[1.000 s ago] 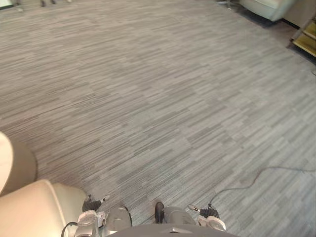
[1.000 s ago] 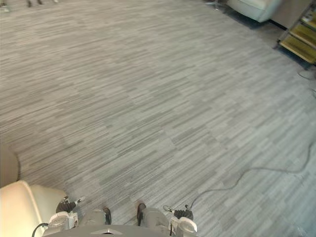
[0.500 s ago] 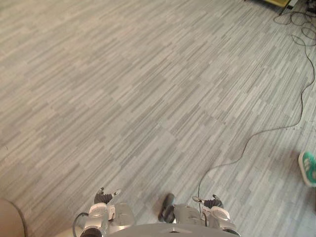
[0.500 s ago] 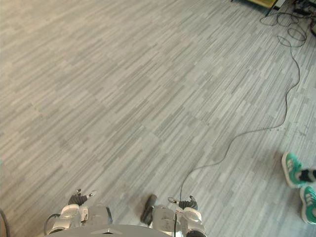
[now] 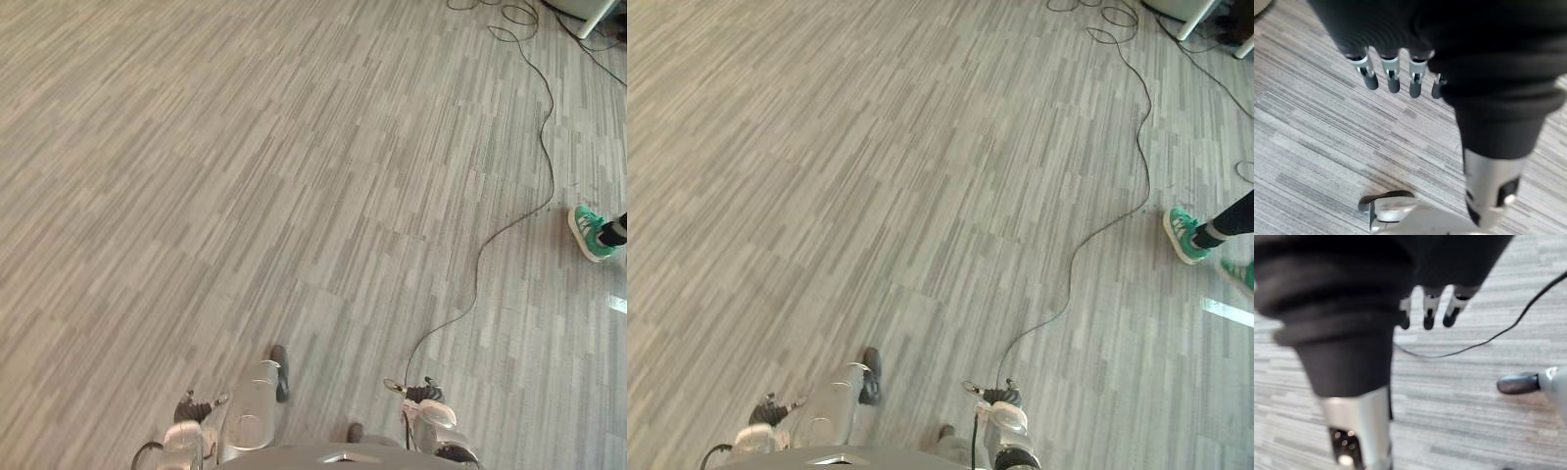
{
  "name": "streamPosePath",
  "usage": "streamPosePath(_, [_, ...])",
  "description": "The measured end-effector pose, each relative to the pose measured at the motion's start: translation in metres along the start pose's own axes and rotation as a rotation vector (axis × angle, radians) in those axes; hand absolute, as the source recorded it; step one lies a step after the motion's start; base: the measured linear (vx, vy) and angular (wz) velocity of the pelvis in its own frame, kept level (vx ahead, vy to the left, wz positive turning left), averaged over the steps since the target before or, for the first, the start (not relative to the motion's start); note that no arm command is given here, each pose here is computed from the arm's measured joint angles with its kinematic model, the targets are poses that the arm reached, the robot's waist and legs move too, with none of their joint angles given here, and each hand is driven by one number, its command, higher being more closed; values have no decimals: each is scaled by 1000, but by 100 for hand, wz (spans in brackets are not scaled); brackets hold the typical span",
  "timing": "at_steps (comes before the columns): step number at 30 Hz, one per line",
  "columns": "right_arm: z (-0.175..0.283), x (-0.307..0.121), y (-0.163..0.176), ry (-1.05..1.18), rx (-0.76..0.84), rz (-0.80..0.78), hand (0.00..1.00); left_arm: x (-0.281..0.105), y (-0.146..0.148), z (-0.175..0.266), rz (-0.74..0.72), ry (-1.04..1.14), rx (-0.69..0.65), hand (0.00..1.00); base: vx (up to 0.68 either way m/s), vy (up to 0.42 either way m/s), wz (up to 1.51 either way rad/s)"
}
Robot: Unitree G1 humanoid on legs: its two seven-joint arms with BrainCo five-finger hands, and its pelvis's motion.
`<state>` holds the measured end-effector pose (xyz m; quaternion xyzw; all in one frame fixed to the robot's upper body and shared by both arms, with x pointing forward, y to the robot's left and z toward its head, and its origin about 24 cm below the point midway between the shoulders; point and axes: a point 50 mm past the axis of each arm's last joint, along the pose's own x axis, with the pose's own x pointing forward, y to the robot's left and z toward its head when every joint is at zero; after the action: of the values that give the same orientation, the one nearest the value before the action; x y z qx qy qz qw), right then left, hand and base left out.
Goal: Pick up cushions and gather them together orderly.
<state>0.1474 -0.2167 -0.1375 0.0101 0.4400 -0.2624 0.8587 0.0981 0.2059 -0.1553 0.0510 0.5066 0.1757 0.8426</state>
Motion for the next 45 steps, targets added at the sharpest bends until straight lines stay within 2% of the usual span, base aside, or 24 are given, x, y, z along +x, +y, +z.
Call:
streamPosePath(5, [-26,-7,-4,66,-32,-7,0,0,6,-1,3,-1,54,0,362,112,-3])
streamPosePath(15, [-3,-2,-5,-19,-23,22,0,1,4,2,-6,-14,91,0,428,-87,-2])
streamPosePath(18, [-13,-3,-15,14,-43,0,0,1,8,-2,1,-3,110,0,508,-252,43])
streamPosePath(22, [-8,2,-37,5,-62,-54,0,-4,-17,-9,-54,34,91,0,544,-252,11])
streamPosePath(30, [-24,-3,-36,43,-57,-49,0,-1,-8,7,-35,-28,60,0,458,-129,4])
streamPosePath(34, [-23,-5,-19,45,-26,-12,0,-2,-6,8,-31,-45,58,0,386,78,0])
streamPosePath(36, [-25,-5,-21,58,-18,-21,0,-2,-8,8,-38,-49,74,0,484,189,-7])
streamPosePath(39, [-27,-4,-21,82,-5,-30,0,-4,-9,-3,-46,-15,95,0,552,243,-37])
streamPosePath(43, [-25,-6,-2,84,23,4,0,-1,0,-1,-16,-11,88,0,376,135,-7])
streamPosePath(45, [-32,-7,-15,101,13,-30,0,-6,-3,-18,-23,37,82,0,295,210,-26])
